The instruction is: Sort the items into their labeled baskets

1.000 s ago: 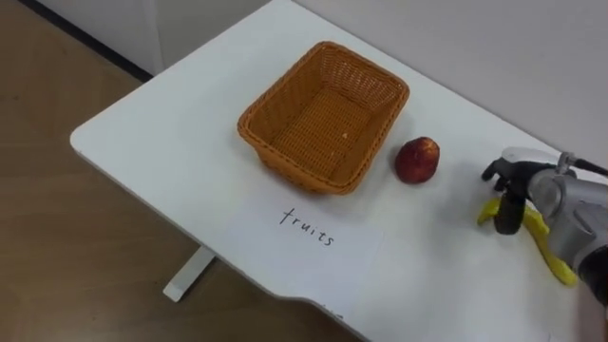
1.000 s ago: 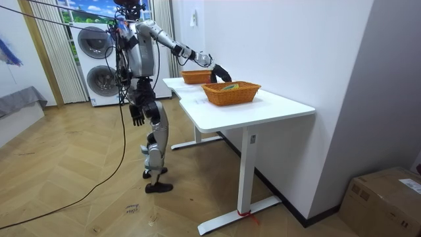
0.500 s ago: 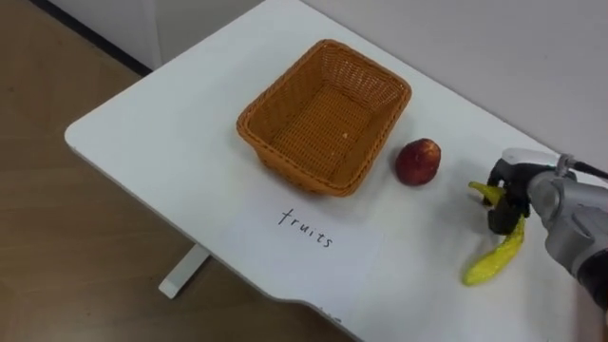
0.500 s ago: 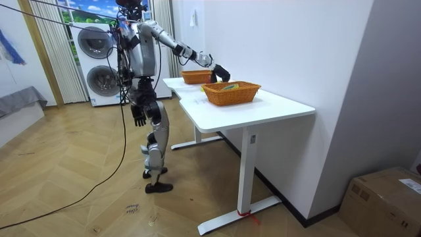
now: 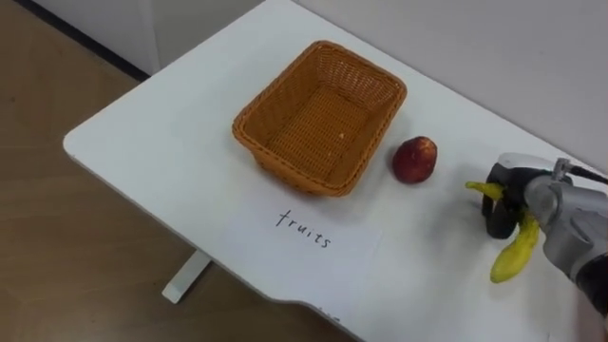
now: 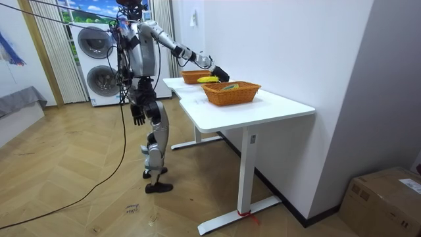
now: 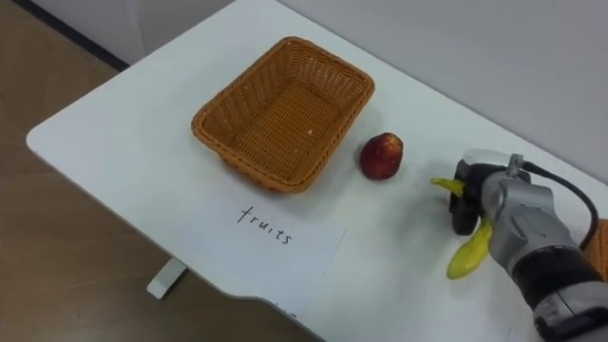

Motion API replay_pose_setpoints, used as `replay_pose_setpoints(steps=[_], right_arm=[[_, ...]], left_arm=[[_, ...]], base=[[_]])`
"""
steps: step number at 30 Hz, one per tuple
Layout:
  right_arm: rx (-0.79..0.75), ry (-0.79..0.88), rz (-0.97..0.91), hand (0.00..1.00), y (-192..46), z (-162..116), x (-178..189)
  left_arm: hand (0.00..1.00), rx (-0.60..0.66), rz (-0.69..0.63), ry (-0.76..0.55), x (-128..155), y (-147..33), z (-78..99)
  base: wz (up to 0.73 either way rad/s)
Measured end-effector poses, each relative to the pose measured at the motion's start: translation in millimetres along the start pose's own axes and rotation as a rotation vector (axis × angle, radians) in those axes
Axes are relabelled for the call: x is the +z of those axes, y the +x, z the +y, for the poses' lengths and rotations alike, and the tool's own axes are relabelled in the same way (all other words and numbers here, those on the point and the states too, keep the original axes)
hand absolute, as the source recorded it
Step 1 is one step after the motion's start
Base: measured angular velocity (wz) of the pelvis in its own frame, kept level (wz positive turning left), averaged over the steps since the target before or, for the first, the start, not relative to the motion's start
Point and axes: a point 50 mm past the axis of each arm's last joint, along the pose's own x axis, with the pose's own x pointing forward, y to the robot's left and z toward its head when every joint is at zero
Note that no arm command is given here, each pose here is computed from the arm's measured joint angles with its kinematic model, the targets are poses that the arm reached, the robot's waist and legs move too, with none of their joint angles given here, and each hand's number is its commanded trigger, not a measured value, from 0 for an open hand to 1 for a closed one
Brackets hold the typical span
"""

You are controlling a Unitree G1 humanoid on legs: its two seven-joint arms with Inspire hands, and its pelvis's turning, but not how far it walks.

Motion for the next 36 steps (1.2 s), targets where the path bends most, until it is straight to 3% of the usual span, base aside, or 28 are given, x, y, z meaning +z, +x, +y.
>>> replay_pose_setpoints(steps=[12,21,29,36], right_arm=[[-0.082,0.085,-0.236,1.00,-16.9,-11.3,27.7],[-0.202,0.194,-0.402,1.00,-48.7,-25.0,39.6],[-0.378,0.273,-0.501,1.00,-77.4,-63.5,40.8],[-0.526,0.273,-0.597,1.00,-107.4,-89.3,49.0]], left_arm=[[0.00,0.043,0.027,-0.048,-20.8,-1.9,2.7],[0.00,0.056,0.045,-0.091,-33.6,-3.3,-4.4],[0.00,0.062,0.127,-0.095,-64.8,-8.5,-10.5],[0.00,0.081,0.140,-0.154,-74.7,-11.2,-12.2]], base=[[-0.10],[-0.03],[-0.05],[-0.01]])
